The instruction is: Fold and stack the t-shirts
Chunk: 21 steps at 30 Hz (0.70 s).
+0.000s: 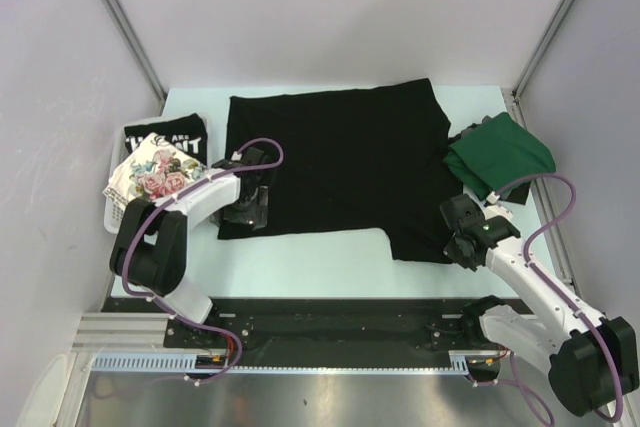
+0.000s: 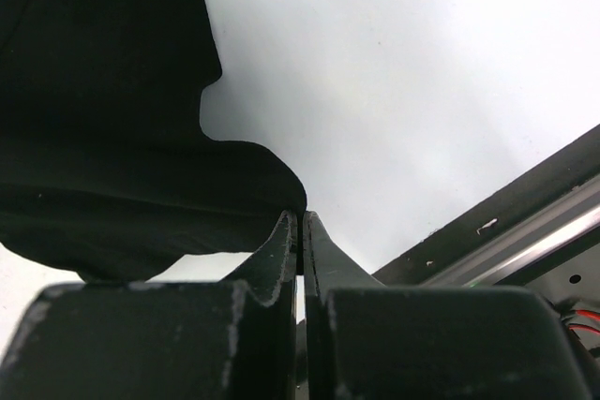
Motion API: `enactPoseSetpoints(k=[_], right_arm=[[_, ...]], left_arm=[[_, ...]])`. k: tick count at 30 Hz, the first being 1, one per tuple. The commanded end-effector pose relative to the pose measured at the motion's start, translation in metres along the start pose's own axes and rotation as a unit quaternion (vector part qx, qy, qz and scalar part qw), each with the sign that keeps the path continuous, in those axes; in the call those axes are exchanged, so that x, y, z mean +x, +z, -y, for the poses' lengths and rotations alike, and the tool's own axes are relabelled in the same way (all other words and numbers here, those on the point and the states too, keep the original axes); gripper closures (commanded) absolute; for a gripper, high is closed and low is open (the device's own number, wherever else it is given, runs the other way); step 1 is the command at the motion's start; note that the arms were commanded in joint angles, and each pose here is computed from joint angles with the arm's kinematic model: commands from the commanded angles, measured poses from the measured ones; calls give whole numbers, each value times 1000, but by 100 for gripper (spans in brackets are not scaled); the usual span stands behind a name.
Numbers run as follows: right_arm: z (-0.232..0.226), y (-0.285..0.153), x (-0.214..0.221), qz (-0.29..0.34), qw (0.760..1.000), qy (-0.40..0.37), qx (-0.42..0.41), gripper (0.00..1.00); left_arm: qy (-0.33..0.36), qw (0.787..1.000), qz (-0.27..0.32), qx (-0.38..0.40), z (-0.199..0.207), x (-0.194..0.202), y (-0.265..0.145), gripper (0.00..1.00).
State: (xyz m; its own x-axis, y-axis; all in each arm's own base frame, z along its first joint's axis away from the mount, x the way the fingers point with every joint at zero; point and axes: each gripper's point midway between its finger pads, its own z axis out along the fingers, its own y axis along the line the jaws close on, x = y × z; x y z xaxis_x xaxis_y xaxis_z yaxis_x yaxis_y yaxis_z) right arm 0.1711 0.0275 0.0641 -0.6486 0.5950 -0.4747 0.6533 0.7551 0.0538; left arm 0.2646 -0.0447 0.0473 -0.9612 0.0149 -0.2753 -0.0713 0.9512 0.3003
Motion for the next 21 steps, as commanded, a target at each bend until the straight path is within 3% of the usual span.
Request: enactPoseSetpoints(k=[1, 8, 21], right_arm=[[1, -6, -14, 22, 1000, 10, 8, 100], [0, -6, -13, 19, 1000, 7, 7, 100], [-1, -3, -11, 12, 1000, -5, 12, 100]], left_arm=[[-11, 1000, -23, 7, 3, 12, 4, 9], [-11, 999, -48, -7, -3, 28, 6, 10], [-76, 996, -17, 39, -10, 22, 4, 11]])
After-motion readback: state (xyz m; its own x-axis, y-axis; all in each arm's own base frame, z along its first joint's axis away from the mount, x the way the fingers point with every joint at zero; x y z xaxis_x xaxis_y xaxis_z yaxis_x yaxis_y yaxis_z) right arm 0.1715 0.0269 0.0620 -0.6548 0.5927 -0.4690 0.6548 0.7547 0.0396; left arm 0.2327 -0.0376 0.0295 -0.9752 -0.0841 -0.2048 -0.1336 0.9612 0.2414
